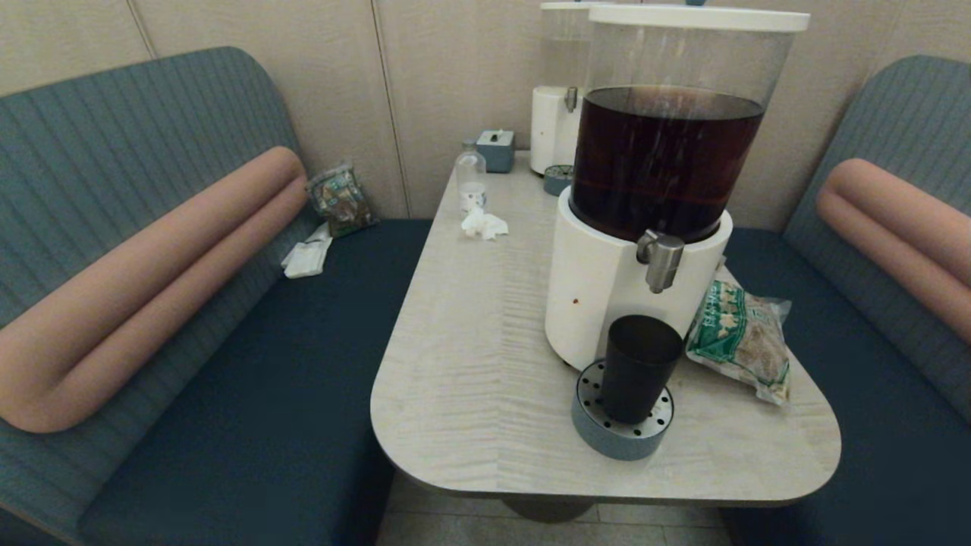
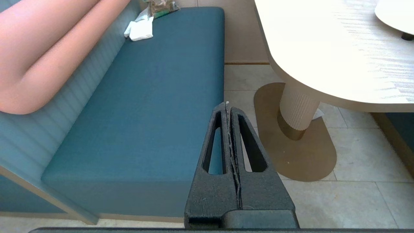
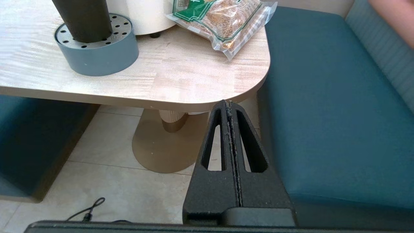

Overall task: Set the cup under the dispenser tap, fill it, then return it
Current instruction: Turn on the faucet

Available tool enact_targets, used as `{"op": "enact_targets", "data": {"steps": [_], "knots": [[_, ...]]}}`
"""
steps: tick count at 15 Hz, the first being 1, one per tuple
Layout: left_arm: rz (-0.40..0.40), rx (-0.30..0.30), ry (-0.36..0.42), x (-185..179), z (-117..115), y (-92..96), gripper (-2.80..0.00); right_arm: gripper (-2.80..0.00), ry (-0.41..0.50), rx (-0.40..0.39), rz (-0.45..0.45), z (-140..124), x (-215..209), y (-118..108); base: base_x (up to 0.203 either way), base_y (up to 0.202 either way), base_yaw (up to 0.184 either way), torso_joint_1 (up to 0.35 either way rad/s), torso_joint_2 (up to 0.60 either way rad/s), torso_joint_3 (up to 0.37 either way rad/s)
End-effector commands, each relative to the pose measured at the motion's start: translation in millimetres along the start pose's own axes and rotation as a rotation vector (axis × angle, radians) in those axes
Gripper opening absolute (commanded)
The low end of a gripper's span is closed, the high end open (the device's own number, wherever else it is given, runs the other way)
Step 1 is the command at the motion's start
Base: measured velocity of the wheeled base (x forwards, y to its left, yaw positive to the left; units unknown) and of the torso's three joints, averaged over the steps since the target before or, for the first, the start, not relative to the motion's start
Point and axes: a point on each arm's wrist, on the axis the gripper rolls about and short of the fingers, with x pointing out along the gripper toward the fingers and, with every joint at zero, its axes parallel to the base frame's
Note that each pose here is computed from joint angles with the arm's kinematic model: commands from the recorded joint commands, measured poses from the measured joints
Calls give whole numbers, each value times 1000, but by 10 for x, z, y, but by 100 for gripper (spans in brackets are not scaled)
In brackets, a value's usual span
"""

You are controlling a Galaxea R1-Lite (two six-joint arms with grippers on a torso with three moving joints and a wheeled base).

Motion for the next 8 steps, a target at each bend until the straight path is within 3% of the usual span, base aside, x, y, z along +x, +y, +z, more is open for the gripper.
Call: {"op": "enact_targets", "data": {"steps": [1, 3, 5, 6, 8], "knots": [[0, -2, 1, 2, -3, 0, -280, -280, 3, -24, 1, 3, -6, 0, 0, 0, 0, 0, 0, 0], [0, -3, 2, 3, -4, 0, -280, -280, -47, -15, -2, 281, -78, -5, 0, 0, 0, 0, 0, 0], [0, -3, 2, 3, -4, 0, -280, -280, -113, 27, 4, 831, -240, -13, 0, 0, 0, 0, 0, 0], [0, -3, 2, 3, -4, 0, -280, -280, -113, 42, 16, 1112, -281, -16, 0, 0, 0, 0, 0, 0], [0, -3, 2, 3, -4, 0, -280, -280, -30, 78, 55, 1682, -115, -17, 0, 0, 0, 0, 0, 0]]}}
